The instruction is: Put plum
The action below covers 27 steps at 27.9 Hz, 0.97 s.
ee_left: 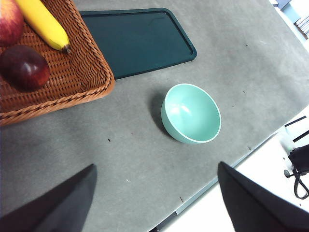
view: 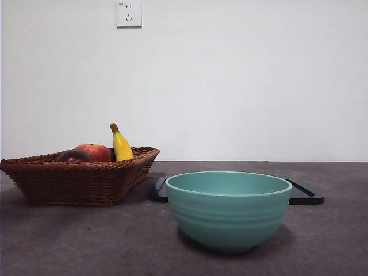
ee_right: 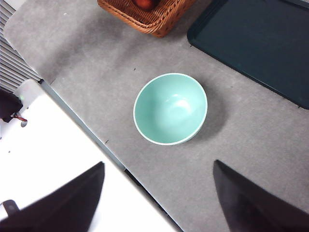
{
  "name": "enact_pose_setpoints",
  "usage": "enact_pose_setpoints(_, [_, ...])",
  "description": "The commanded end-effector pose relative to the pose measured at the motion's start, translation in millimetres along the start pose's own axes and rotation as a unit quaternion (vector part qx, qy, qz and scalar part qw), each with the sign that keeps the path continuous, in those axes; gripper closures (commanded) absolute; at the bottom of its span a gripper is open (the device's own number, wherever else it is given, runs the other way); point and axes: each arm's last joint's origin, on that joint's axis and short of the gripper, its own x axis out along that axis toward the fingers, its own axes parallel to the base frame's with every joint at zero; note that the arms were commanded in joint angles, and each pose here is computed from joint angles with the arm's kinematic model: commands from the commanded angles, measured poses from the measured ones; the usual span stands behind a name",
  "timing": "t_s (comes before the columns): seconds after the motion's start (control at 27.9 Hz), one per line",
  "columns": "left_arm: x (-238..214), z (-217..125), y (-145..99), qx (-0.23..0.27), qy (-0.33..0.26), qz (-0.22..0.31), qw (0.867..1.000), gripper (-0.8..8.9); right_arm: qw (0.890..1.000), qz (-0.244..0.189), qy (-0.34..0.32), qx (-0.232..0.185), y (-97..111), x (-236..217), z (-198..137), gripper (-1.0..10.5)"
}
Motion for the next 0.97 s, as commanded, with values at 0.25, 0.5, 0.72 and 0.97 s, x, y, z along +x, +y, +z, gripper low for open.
enact_pose_setpoints(0.25, [0.5,11.5,2.5,0.003,-0.019,0.026,0.999,3.99,1.0,0.003,-0.007,-0.009,2.0,-2.5,3.7,5.6])
enact_pose_setpoints(0.5, [15.6,30.3,16.8,-0.006,-0.031,0.053,0.998,4.0,1.0,0.003,-0.007,-0.009,2.0,-2.5,3.7,5.6])
enact_pose_setpoints(0.72, [40.1,54.2,32.5,-0.009,-0.02,0.074,0.997,4.04,1.0,0.003,-0.008,-0.009,1.9,-2.5,3.9,5.6])
enact_pose_setpoints(0.97, [77.1,82.2,50.1,-0.007,0.019,0.115,0.993,4.04,1.0,0.003,-0.009,-0.009,1.9,-2.5,4.0,5.6])
